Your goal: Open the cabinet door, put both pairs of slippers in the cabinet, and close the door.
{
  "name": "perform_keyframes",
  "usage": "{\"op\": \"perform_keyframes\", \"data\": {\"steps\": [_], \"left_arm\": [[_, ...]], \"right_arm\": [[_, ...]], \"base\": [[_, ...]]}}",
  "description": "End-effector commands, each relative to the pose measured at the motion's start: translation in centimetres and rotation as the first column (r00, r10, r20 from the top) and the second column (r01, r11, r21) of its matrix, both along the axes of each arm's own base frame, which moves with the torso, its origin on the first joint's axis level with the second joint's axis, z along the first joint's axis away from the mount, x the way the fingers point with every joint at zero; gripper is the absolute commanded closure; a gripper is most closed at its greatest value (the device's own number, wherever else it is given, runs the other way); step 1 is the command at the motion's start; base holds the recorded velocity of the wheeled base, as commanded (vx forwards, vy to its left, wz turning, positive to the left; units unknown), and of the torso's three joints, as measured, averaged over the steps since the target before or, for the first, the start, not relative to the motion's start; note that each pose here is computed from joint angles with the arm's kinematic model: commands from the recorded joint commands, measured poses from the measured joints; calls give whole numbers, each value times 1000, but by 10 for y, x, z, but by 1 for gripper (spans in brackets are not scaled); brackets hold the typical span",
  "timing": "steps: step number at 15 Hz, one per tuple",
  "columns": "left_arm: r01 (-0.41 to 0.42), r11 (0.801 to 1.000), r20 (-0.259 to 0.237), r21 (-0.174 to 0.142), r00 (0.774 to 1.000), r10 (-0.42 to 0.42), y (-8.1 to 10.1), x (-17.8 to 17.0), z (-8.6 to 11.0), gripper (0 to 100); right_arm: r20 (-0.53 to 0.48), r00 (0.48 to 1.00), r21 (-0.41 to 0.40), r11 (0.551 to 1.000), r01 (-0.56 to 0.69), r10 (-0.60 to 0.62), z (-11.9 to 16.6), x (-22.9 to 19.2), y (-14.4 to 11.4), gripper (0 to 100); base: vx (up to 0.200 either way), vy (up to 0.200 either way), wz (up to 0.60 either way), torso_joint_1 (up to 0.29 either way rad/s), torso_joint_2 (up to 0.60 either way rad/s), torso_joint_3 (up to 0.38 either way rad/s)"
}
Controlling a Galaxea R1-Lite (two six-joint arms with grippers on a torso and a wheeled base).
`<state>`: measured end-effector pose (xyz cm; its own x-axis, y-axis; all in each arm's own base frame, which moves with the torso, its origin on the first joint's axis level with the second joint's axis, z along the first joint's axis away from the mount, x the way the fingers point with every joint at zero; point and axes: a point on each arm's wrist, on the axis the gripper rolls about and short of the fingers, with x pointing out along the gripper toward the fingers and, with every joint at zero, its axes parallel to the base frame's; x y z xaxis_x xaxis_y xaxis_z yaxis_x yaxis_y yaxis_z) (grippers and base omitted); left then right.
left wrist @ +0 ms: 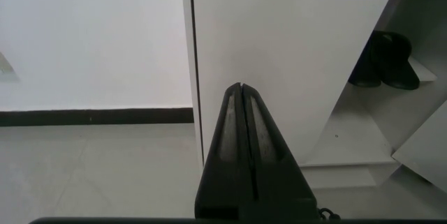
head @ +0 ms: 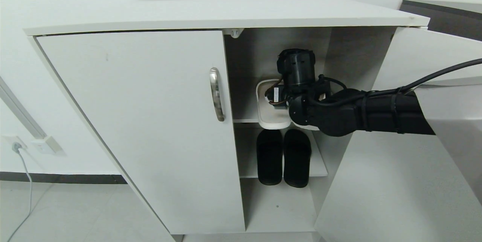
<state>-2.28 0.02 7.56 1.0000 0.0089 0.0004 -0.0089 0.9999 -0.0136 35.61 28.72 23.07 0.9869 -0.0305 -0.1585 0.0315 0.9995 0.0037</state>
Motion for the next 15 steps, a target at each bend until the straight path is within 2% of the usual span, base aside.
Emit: {"op": "perform_keyframes", "data": {"steps": [1,6,10,15], "left_arm": [[0,1000,-2,0,1000,0,0,0,0,100],[0,1000,1,0,1000,0,0,0,0,100],[0,1000,0,0,1000,0,0,0,0,100],[0,1000,0,0,1000,0,0,0,0,100]], "right_arm": [[-1,1000,3,1000,-19,19,11,-21,-5,0],[42,994,32,994,-103,102,28,-86,-13,0],[36,983,27,983,-180,179,16,-130,-23,0],[31,976,39,975,-219,218,-4,-147,-37,0]], "base": [[0,0,0,0,0,0],[0,0,0,0,0,0],[0,0,0,0,0,0],[0,0,0,0,0,0]]}}
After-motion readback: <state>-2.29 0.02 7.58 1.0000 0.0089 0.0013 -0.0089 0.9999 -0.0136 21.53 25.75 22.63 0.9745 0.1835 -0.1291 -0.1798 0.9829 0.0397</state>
